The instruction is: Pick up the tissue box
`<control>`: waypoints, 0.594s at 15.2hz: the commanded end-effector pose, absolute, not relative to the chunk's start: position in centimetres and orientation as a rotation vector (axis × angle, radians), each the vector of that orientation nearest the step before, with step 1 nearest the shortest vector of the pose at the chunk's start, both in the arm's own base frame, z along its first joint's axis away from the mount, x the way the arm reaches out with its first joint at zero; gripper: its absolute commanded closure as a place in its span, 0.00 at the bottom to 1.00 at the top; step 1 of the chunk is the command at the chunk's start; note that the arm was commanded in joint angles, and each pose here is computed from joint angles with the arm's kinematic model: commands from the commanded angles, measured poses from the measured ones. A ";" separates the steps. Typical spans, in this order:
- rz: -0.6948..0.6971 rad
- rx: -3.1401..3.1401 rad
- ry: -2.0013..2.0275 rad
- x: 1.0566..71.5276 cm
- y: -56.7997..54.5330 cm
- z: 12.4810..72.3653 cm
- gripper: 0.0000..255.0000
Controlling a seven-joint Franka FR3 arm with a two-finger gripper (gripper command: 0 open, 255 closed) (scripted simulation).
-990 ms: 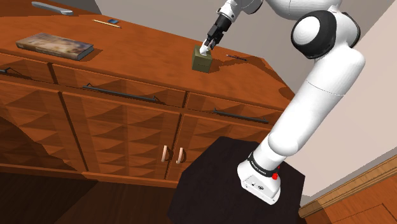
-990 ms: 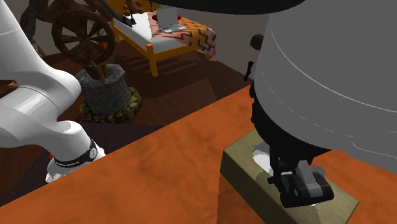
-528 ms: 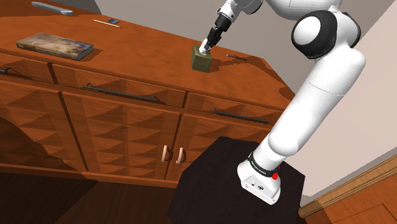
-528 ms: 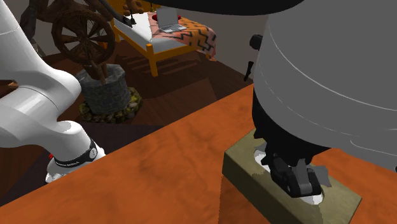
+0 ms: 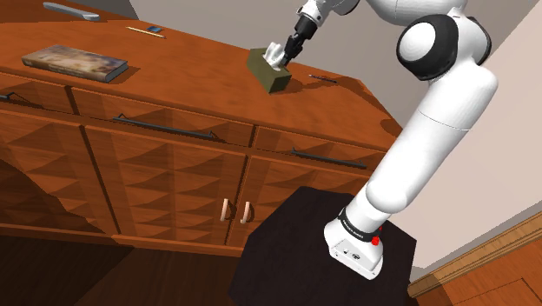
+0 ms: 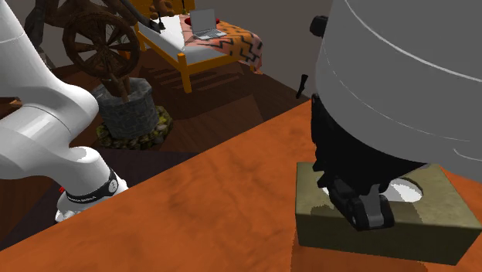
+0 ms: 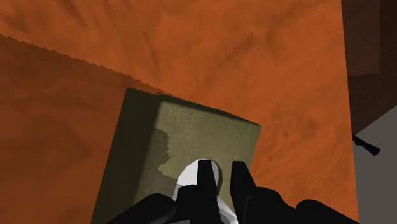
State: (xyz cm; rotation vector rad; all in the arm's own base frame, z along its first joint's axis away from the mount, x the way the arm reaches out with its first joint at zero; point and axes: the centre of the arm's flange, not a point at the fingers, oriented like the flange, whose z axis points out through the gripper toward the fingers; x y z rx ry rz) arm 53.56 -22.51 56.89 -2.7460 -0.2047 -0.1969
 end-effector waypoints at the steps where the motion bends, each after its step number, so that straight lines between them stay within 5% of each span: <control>1: -0.195 -2.746 -0.205 53.5 -22.5 57.8 1.00; 9: -0.195 -2.746 -0.205 53.5 -22.5 62.1 1.00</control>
